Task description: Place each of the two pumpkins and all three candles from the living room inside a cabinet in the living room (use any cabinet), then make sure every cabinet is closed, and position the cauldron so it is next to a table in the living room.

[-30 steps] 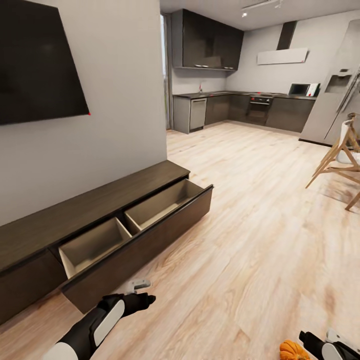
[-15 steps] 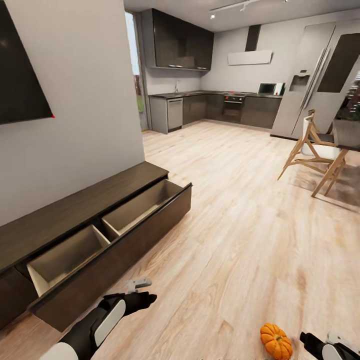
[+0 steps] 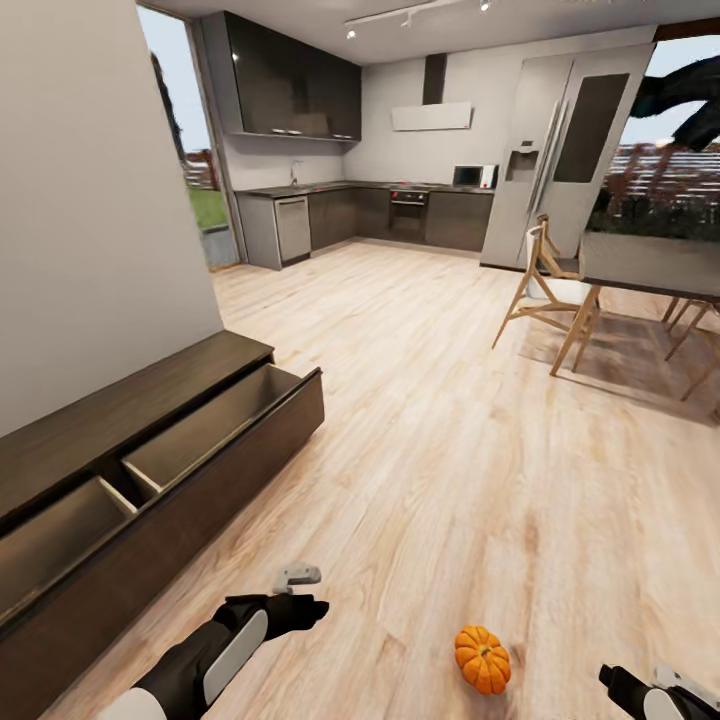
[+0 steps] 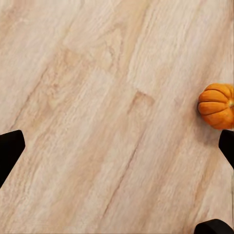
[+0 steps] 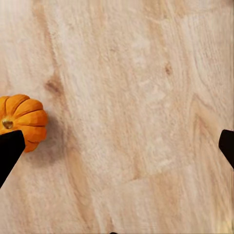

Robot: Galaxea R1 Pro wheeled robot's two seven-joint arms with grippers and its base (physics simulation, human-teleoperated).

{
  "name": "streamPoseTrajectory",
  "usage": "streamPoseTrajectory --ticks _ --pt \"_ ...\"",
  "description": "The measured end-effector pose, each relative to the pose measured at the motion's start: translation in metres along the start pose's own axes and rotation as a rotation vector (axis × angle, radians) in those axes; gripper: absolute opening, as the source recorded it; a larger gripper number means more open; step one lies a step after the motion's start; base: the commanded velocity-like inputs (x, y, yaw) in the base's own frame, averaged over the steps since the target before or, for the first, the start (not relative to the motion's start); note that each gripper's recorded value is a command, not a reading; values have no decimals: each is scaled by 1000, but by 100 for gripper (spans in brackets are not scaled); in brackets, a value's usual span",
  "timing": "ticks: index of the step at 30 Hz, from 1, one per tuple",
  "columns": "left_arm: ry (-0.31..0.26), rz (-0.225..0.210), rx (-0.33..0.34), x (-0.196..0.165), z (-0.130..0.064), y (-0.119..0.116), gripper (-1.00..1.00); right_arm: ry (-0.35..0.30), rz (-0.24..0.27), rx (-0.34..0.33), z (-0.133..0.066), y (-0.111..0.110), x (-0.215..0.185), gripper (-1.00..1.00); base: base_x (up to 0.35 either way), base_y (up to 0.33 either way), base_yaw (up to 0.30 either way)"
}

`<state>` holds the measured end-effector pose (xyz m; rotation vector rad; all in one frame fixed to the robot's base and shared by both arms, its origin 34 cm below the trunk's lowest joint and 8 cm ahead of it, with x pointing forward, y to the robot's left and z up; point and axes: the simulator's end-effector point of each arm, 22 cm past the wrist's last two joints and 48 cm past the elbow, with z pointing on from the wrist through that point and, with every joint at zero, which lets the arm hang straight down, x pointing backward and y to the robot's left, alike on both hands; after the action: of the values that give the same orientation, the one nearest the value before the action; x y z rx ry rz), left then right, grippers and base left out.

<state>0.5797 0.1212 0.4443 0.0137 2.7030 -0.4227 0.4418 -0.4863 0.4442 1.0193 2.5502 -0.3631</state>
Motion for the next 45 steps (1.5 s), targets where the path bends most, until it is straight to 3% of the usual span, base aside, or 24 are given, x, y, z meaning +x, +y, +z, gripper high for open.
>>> streamPoseTrajectory --ticks 11,22,45 --pt "-1 0 -1 0 0 0 100 0 -1 -2 0 1 1 100 208 -239 -280" --pt "-5 -2 -4 -1 -1 1 100 0 -5 -9 -1 5 2 100 177 9 -262" --pt "-35 -6 0 -9 -2 0 100 5 4 -16 -1 7 4 100 114 118 -19"
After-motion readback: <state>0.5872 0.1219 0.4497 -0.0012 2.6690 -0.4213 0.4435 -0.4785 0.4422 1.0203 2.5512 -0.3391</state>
